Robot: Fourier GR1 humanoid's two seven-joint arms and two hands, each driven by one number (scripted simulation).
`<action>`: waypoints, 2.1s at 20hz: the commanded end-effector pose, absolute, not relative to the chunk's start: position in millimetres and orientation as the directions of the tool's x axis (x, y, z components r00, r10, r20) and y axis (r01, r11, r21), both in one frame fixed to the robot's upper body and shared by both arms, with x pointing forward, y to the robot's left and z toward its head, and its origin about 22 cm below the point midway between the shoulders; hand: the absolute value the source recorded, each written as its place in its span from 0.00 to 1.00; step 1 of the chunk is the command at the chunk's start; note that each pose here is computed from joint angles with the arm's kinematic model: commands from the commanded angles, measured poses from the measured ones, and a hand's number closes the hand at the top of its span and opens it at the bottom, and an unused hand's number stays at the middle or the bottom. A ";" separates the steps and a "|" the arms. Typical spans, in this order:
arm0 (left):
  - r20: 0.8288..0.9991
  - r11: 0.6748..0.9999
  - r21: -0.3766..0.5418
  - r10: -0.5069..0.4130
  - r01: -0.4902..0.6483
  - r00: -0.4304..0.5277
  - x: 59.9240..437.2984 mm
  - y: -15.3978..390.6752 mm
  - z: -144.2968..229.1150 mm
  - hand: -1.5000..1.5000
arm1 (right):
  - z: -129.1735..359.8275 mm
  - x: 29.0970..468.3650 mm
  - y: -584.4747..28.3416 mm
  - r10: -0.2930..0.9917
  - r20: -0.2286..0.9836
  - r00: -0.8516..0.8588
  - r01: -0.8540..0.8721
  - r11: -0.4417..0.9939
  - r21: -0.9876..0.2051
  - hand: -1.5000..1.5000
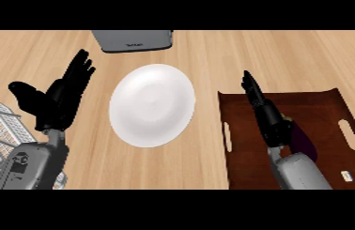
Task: Pick the eggplant from the tray and place it in the plate
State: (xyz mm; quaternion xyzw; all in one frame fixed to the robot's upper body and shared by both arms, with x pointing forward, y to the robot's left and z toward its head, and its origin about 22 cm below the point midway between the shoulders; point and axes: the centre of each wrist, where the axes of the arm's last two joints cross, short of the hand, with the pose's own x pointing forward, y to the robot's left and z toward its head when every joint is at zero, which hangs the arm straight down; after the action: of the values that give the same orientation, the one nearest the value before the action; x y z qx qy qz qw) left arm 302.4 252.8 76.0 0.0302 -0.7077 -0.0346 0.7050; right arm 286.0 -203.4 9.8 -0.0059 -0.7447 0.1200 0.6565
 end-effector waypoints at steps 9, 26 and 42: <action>0.960 0.969 0.238 -0.225 0.061 -0.165 304.1 252.7 104.6 0.50 | 14.5 292.6 -244.3 0.811 0.503 -0.299 -0.387 0.378 -0.841 1.00; 0.962 0.973 0.227 -0.217 0.041 -0.168 287.9 287.4 110.2 0.50 | 39.2 254.8 -262.8 0.643 0.727 -0.241 -0.107 0.727 -0.679 0.00; 0.954 0.969 0.244 -0.232 0.042 -0.190 303.1 288.3 108.4 0.50 | 134.1 280.3 -260.0 0.992 0.107 0.070 -0.608 0.128 -0.784 0.00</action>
State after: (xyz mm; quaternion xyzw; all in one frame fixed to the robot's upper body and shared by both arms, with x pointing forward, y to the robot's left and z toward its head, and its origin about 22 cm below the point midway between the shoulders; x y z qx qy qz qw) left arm 299.0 267.3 99.8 0.0428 -0.7666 -0.0991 0.6330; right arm 276.1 -272.8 112.9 -0.2856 -0.3916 0.5637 0.6689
